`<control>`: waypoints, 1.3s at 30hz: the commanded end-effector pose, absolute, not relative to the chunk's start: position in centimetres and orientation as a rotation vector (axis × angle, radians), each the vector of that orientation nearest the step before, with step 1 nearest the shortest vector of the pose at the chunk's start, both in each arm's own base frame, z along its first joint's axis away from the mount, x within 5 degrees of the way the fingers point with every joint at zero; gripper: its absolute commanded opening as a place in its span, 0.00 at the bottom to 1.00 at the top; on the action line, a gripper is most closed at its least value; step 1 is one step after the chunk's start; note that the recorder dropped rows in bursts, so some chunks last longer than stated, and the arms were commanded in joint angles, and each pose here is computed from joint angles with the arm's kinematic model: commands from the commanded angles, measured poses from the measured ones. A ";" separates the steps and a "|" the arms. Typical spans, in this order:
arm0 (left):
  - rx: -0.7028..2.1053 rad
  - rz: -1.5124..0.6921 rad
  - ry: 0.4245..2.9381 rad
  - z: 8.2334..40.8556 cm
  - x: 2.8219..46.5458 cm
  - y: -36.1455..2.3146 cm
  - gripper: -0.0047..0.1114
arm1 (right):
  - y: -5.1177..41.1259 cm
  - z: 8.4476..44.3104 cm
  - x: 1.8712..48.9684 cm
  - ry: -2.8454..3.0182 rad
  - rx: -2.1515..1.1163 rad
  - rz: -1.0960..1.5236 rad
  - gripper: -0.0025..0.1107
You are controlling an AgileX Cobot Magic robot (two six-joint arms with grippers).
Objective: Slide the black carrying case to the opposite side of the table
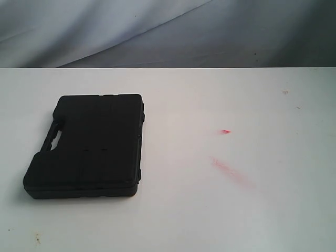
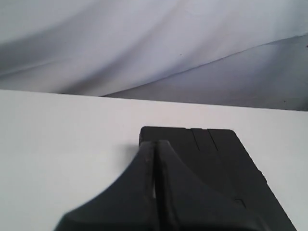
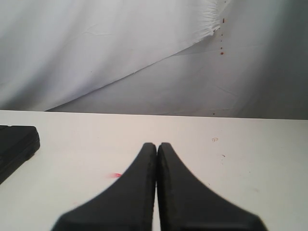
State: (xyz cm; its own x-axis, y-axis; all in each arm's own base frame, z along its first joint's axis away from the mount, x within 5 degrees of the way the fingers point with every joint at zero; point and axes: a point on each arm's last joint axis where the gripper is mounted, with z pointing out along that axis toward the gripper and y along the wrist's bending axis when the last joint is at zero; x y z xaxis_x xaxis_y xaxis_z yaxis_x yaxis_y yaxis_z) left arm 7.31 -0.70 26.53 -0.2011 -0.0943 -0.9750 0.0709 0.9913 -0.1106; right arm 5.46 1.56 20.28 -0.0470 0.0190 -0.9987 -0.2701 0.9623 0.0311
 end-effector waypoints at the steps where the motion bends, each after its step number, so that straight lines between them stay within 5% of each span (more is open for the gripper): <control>1: 0.001 -0.123 1.674 25.8 6.6 -0.6 0.04 | 1.5 20.2 5.4 1.600 -0.194 0.231 0.02; 23: 0.034 -0.086 1.608 20.4 6.0 -0.5 0.04 | 1.5 20.2 5.4 1.600 -0.194 0.231 0.02; 39: 0.072 -0.042 1.605 20.4 6.0 -0.4 0.04 | 1.5 20.2 5.4 1.600 -0.194 0.231 0.02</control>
State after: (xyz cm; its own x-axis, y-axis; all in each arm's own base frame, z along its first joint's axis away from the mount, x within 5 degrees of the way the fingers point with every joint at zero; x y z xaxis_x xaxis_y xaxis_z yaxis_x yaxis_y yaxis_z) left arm 6.04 -0.43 20.47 -0.0334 0.0186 -0.9993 0.0753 0.9970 0.0160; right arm 5.46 1.56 20.28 -0.0470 0.0190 -0.9987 -0.2701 0.9623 0.0311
